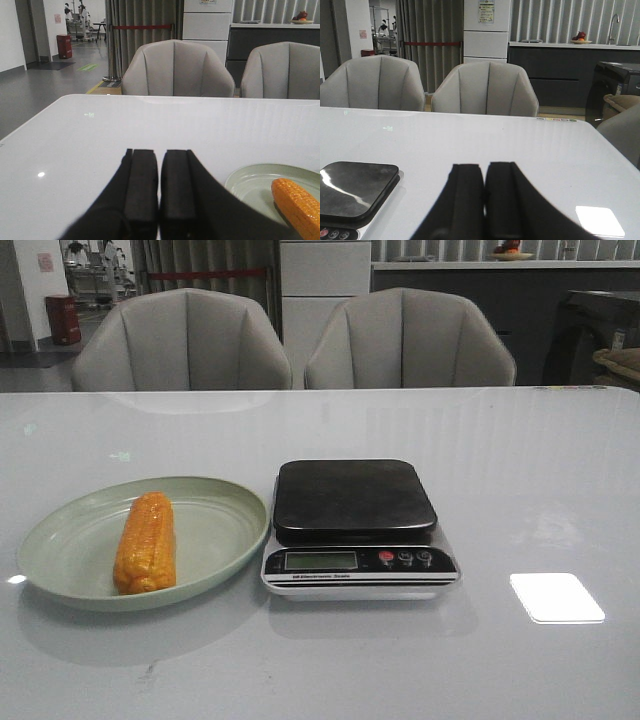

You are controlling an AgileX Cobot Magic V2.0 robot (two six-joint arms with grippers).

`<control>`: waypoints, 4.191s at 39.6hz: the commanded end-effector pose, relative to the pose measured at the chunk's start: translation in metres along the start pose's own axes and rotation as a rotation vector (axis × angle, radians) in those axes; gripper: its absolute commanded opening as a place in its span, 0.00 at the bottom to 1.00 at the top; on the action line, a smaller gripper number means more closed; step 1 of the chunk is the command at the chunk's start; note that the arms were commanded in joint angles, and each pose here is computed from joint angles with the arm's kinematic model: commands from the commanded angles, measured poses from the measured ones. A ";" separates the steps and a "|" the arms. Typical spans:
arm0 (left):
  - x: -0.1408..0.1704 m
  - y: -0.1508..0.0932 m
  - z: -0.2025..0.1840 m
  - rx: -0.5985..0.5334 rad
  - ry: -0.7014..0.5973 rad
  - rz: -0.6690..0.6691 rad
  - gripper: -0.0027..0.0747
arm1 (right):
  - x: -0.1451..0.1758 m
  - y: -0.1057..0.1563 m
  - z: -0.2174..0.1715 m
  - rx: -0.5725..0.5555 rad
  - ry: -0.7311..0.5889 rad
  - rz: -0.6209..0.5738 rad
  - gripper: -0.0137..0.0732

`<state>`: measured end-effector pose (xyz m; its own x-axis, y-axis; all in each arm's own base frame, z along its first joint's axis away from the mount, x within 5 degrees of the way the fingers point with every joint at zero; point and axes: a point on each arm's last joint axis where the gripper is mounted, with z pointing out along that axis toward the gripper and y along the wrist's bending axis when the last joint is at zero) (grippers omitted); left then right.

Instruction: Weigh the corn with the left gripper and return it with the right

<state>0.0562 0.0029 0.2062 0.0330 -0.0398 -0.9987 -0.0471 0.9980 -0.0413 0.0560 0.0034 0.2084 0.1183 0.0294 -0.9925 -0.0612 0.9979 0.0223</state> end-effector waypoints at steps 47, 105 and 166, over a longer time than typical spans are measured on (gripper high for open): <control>-0.111 -0.004 0.011 -0.010 0.019 -0.022 0.19 | -0.006 0.000 -0.002 -0.003 -0.095 -0.017 0.34; -0.107 -0.038 0.099 0.159 0.623 -0.029 0.73 | -0.006 0.000 -0.002 -0.003 -0.095 -0.017 0.34; 0.020 -0.173 0.239 0.312 1.138 -0.040 0.17 | -0.006 0.000 -0.002 -0.002 -0.095 -0.017 0.34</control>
<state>0.2986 -0.1535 0.1758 -0.9198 0.1068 -0.3775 0.1845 0.9670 -0.1758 0.0560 0.0034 0.2084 0.1183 0.0294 -0.9925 -0.0612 0.9979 0.0223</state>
